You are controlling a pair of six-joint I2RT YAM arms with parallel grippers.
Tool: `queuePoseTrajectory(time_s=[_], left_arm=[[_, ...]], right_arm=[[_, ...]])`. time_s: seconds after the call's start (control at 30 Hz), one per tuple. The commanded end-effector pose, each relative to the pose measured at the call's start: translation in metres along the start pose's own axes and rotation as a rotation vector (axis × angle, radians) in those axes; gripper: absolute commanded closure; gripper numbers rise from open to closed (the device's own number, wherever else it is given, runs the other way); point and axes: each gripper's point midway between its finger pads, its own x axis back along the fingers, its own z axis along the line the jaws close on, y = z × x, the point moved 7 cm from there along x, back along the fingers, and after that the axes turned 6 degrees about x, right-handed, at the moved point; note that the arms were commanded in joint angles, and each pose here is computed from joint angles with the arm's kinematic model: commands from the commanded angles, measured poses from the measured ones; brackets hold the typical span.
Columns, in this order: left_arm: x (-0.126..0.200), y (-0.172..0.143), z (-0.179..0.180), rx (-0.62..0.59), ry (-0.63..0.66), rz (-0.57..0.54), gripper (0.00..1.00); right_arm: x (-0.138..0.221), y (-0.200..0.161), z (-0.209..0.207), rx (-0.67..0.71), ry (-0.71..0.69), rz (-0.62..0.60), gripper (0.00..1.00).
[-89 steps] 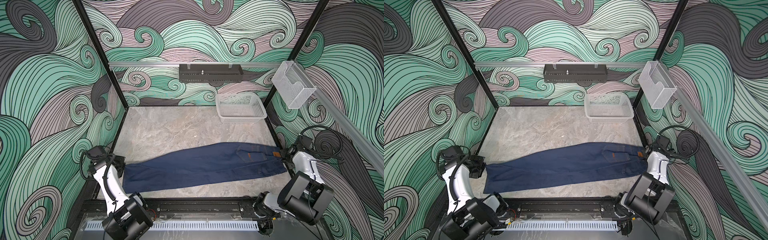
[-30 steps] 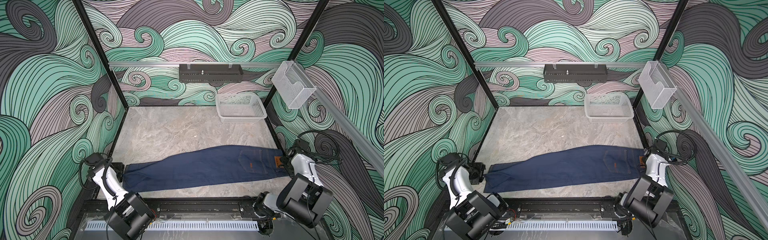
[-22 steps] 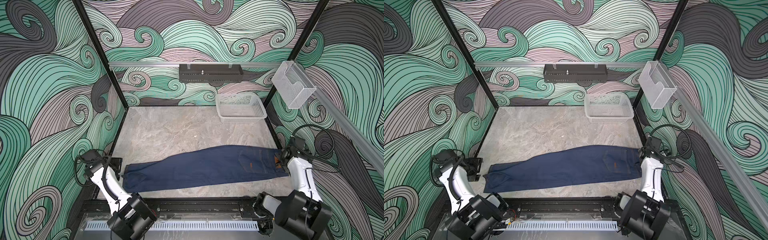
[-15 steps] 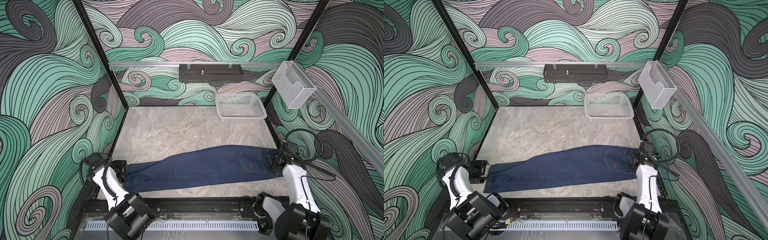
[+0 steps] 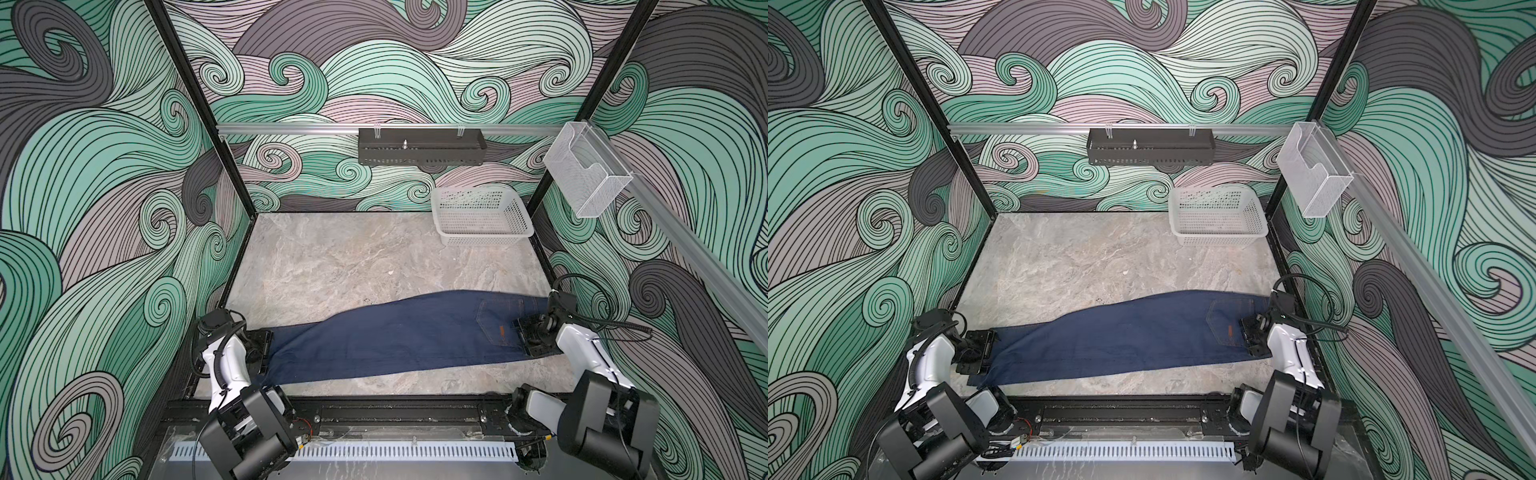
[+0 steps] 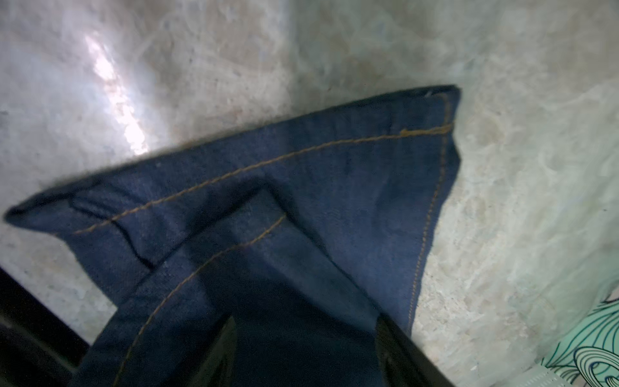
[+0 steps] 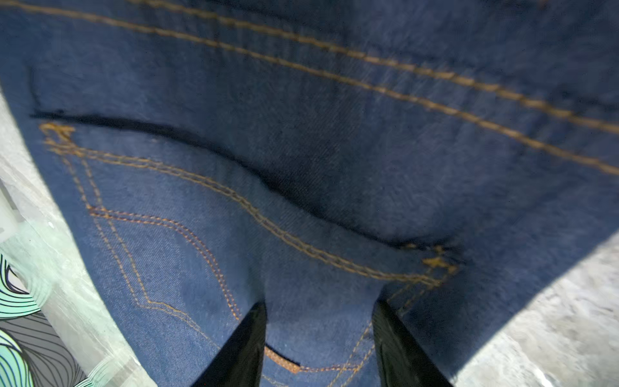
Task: Fold and stack the trousers
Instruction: Move the trousers to the center of the table.
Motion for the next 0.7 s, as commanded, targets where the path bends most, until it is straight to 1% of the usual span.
queuePoseTrajectory(time_s=[0.0, 0.13, 0.23, 0.3, 0.43, 0.6, 0.67], left_arm=[[-0.008, 0.008, 0.001, 0.024, 0.042, -0.071, 0.34], [-0.016, 0.018, -0.004, 0.015, 0.070, -0.112, 0.38], [-0.020, 0.027, -0.020, 0.013, 0.049, -0.122, 0.40], [-0.022, 0.032, -0.038, -0.005, 0.024, -0.121, 0.40], [-0.030, 0.040, -0.068, -0.045, 0.025, -0.115, 0.42], [-0.056, 0.047, -0.112, -0.083, 0.031, -0.056, 0.44], [-0.063, 0.049, -0.133, -0.090, 0.010, -0.036, 0.46]], right_arm=[[-0.004, 0.001, 0.007, -0.008, 0.030, 0.024, 0.49], [-0.009, 0.003, 0.007, -0.017, 0.019, 0.033, 0.50], [-0.013, 0.005, 0.009, -0.031, 0.018, 0.038, 0.51], [-0.015, 0.008, 0.010, -0.039, 0.015, 0.039, 0.51], [-0.020, 0.014, 0.013, -0.048, 0.003, 0.036, 0.51], [-0.028, 0.024, 0.019, -0.068, -0.018, 0.024, 0.51], [-0.031, 0.029, 0.022, -0.073, -0.030, 0.020, 0.51]])
